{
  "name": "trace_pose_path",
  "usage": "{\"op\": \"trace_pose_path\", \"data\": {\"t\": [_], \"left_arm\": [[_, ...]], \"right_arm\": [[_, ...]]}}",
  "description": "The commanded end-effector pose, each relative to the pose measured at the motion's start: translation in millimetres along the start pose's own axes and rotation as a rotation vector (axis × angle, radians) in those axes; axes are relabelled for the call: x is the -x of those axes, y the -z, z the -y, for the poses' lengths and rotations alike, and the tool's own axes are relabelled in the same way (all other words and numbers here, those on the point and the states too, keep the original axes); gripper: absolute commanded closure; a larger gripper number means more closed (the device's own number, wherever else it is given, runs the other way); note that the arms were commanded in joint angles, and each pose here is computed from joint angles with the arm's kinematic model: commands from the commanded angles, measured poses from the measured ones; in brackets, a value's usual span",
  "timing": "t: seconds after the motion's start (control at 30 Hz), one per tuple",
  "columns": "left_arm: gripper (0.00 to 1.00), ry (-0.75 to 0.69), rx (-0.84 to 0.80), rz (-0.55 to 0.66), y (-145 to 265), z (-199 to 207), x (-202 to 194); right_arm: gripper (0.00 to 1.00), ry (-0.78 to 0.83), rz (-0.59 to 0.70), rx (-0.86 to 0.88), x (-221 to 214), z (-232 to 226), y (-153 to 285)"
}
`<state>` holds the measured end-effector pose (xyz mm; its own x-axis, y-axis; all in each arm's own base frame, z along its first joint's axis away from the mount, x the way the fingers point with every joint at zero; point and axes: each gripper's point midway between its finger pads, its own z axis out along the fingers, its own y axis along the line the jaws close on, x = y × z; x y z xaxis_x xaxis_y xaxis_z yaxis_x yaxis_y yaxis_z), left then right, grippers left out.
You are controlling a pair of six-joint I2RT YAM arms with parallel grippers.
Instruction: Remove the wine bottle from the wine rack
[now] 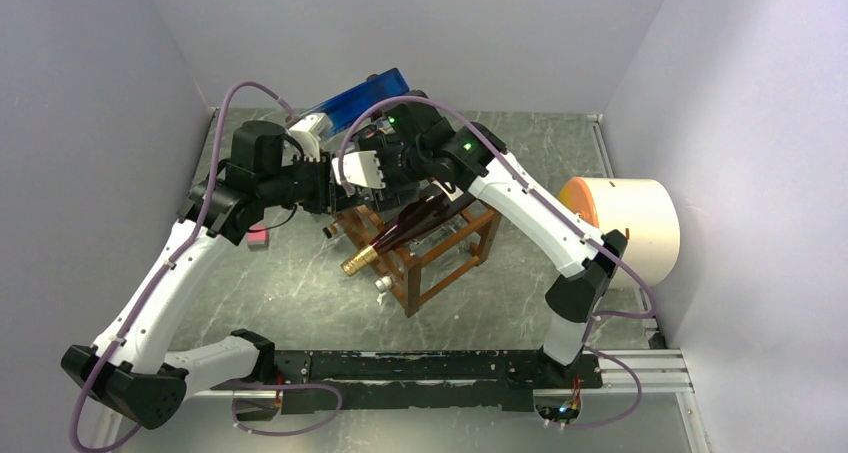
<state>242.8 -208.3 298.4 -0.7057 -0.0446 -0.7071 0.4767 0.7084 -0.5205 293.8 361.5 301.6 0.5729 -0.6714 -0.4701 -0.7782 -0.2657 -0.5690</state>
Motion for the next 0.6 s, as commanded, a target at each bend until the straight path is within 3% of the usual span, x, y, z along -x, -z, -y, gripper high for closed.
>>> {"op": "trace_pose_path", "data": {"t": [0.0,0.13,0.2,0.33,0.43,0.5,0.57], "left_arm": [[0.93,-0.021,-0.062,0.058,9.1,19.0,19.8],[0.93,-0.022,-0.061,0.058,9.6,18.8,19.7],[0.93,-0.023,-0.061,0.057,9.2,18.8,19.9],[0.93,-0.022,-0.06,0.056,9.1,18.8,20.4],[0.93,-0.023,-0.06,0.06,10.2,19.5,21.6],[0.85,-0.022,-0.055,0.063,11.3,19.6,22.6],[0.72,-0.016,-0.046,0.073,12.8,18.9,23.7]], "right_arm": [[0.23,0.03,-0.02,-0.027,-1.0,11.0,-9.9],[0.17,0.037,-0.018,-0.033,-0.4,13.3,-10.6],[0.2,0.048,-0.025,-0.038,-1.5,14.7,-10.8],[0.43,0.056,-0.026,-0.045,-1.9,16.2,-11.4],[0.55,0.061,-0.025,-0.059,-1.9,17.9,-11.8],[0.67,0.074,-0.022,-0.076,-0.5,21.4,-9.9],[0.78,0.088,-0.013,-0.095,2.2,25.9,-6.2]]}}
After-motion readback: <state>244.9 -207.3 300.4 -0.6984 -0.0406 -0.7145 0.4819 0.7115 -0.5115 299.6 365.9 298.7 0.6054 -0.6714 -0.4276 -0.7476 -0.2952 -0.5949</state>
